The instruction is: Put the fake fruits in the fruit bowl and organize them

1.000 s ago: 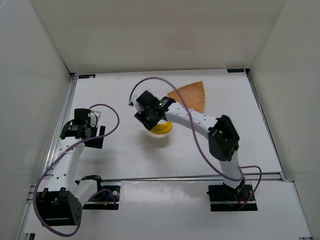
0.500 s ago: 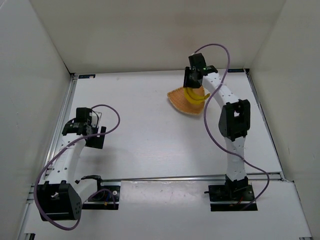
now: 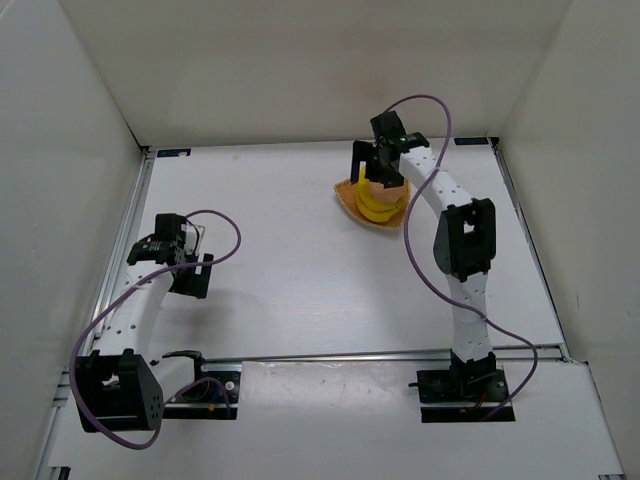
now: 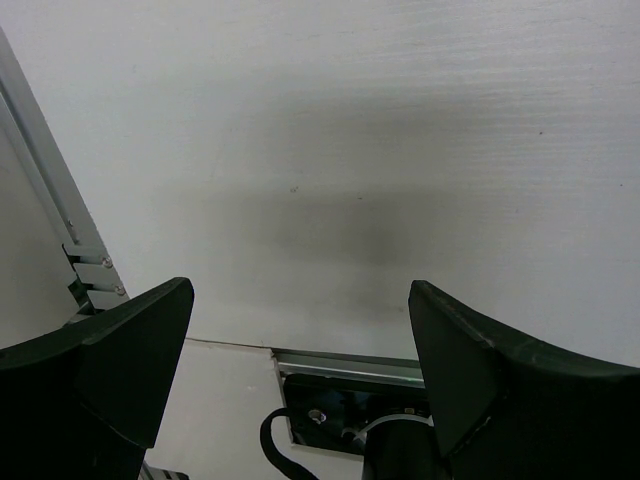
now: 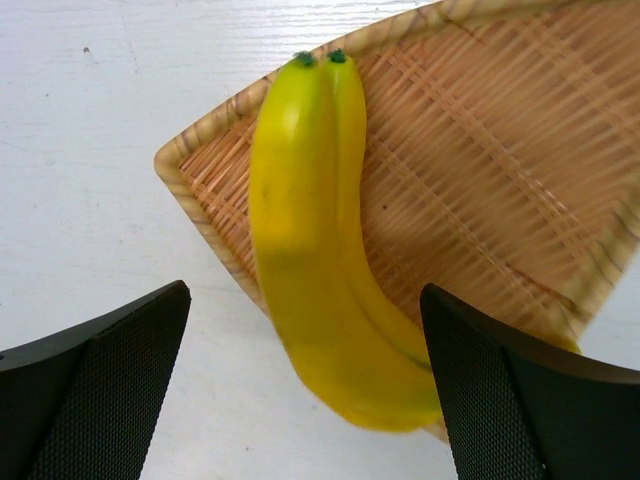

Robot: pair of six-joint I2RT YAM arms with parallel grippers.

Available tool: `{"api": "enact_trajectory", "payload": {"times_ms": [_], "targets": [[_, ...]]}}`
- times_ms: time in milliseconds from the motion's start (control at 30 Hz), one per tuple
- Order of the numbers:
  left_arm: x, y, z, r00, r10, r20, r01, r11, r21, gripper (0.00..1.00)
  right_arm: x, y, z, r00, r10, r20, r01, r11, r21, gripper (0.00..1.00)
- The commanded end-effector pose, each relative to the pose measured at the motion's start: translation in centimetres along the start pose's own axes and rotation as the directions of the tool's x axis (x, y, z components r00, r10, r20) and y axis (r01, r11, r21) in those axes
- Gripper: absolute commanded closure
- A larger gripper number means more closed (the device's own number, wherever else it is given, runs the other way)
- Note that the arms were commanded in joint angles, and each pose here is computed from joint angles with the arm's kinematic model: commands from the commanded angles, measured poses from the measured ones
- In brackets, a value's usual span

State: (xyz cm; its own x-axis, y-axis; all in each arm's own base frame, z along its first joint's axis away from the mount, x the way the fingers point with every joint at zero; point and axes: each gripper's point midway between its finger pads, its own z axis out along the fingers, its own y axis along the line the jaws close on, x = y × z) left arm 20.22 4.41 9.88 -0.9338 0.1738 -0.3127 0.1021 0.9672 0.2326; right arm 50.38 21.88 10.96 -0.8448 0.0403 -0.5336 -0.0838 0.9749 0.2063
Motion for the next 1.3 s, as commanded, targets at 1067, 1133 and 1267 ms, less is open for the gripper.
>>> {"api": "enact_trajectory", "payload": {"times_ms": [1067,1133,1267], "targets": [[-2.0,1.3,-1.7,0.987,-0.061,0.15,0.072,0.995,-0.068,0.0,21.3,-20.7,-21.0,0.733,0.671,0.113,-0.68,0.727,0.09,0.0],[-2.1,1.3,-1.8,0.985,-0.062,0.159,0.074,0.995,-0.07,0.0,21.3,-20.5,-21.0,0.733,0.672,0.109,-0.68,0.728,0.082,0.0],[-2.1,1.3,-1.8,0.985,-0.062,0.159,0.074,0.995,-0.07,0.0,21.2,-20.5,-21.1,0.734,0.669,0.116,-0.678,0.731,0.078,0.0]]}}
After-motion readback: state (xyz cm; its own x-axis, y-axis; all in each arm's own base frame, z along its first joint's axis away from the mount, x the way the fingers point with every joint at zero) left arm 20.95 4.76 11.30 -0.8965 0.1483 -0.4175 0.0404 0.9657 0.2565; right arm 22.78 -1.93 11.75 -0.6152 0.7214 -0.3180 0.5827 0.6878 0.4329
